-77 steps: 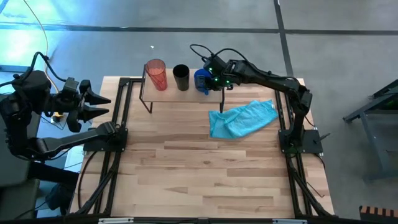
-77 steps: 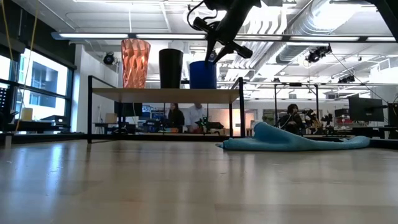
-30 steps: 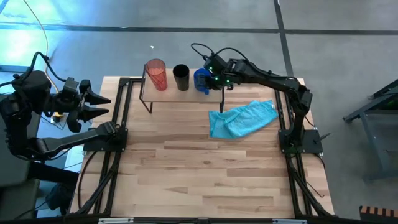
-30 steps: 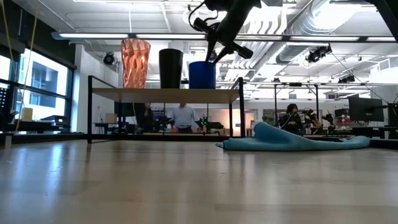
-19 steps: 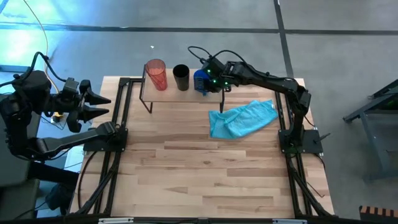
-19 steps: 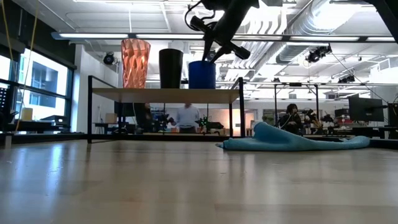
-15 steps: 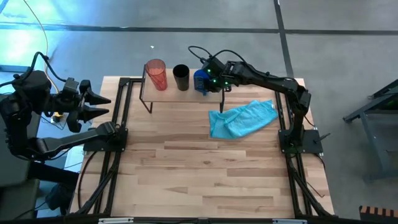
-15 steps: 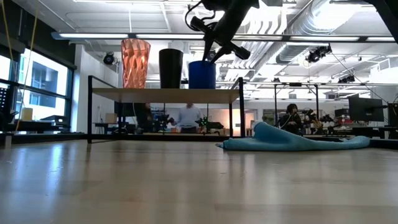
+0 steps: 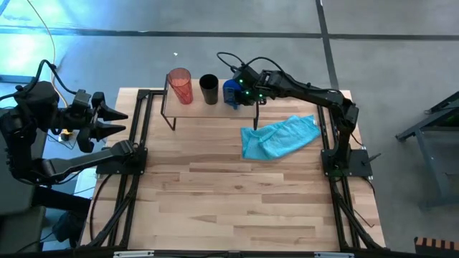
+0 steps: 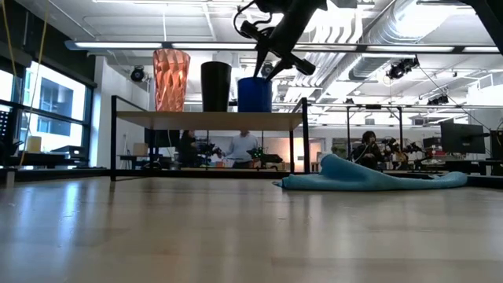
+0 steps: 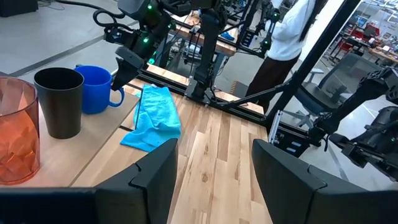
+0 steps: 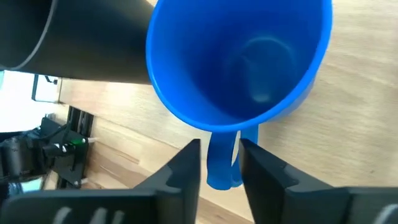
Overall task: Stack small to large cups/mugs on shelf
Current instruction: Put the blue mug on the shelf
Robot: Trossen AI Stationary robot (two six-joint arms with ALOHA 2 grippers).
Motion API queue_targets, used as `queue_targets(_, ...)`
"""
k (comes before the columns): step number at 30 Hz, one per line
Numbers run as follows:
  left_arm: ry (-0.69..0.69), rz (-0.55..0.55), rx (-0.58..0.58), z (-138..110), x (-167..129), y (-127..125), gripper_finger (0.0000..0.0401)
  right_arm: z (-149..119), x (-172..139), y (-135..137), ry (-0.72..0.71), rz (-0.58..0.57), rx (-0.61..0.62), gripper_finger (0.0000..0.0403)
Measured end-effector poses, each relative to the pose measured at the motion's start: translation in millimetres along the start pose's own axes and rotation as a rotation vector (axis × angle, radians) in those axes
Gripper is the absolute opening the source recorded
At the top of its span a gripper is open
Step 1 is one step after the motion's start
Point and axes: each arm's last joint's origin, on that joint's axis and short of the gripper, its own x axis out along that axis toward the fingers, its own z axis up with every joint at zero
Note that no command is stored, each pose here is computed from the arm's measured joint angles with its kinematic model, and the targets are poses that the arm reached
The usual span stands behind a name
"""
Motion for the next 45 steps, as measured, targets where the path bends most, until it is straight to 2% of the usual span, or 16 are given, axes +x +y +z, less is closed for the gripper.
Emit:
queue_targets(6, 0.001, -0.002, -0.001, 0, 0, 0, 0.0193, 0, 0, -1, -0.01, -0.013, 0.02, 0.0159)
queue_targets(11, 0.004, -0.017, -0.001, 0, 0, 0, 0.0193, 0, 0, -1, -0.018, -0.024, 0.03, 0.0187)
queue_targets(45, 0.004, -0.016, -0.001, 0, 0, 0, 0.0193, 1, 10, -4, -0.009, -0.049, 0.042, 0.019)
